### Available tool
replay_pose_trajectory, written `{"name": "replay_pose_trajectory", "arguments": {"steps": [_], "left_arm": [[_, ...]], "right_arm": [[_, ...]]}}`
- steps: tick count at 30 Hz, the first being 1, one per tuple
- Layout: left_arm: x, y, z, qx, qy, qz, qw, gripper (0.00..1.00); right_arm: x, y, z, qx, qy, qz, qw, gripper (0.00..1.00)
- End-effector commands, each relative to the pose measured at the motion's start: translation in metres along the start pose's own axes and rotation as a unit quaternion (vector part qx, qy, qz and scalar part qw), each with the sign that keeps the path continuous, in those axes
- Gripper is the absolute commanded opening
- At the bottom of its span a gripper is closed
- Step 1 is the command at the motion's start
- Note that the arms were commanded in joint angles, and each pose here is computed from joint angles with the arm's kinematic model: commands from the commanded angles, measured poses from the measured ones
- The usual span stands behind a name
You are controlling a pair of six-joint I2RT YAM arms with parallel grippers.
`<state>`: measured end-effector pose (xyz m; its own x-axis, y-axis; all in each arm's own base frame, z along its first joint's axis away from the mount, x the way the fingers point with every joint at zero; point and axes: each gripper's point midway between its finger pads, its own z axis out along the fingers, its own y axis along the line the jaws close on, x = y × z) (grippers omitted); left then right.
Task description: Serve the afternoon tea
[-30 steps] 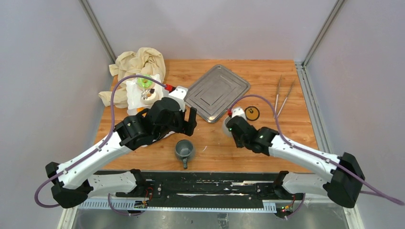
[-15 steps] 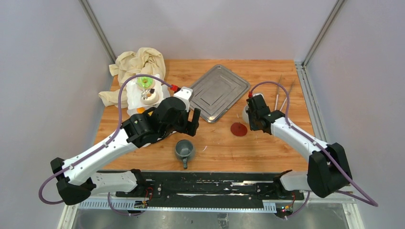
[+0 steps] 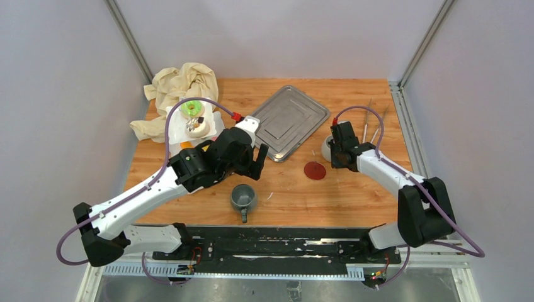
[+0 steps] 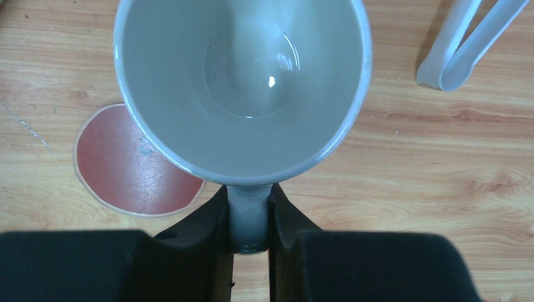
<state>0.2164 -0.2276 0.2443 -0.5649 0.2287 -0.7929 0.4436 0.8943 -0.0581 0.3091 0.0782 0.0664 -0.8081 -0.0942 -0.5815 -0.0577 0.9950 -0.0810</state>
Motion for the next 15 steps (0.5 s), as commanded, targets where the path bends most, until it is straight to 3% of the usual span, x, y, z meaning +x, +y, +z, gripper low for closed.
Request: {"name": "replay_pose_trajectory", "arguments": {"steps": [1, 15], "left_arm": [[-0.011, -0.003, -0.002, 0.002, -0.017, 0.000, 1.000, 0.89], [-0.013, -0.003, -0.006, 0.007, -0.022, -0.008, 1.000, 0.89]], "right_arm": [[-0.026, 0.000, 0.006, -0.007, -0.040, 0.021, 0.999, 0.01], [-0.024, -0.004, 0.019, 0.003, -0.031, 0.024, 0.999, 0.01]]}}
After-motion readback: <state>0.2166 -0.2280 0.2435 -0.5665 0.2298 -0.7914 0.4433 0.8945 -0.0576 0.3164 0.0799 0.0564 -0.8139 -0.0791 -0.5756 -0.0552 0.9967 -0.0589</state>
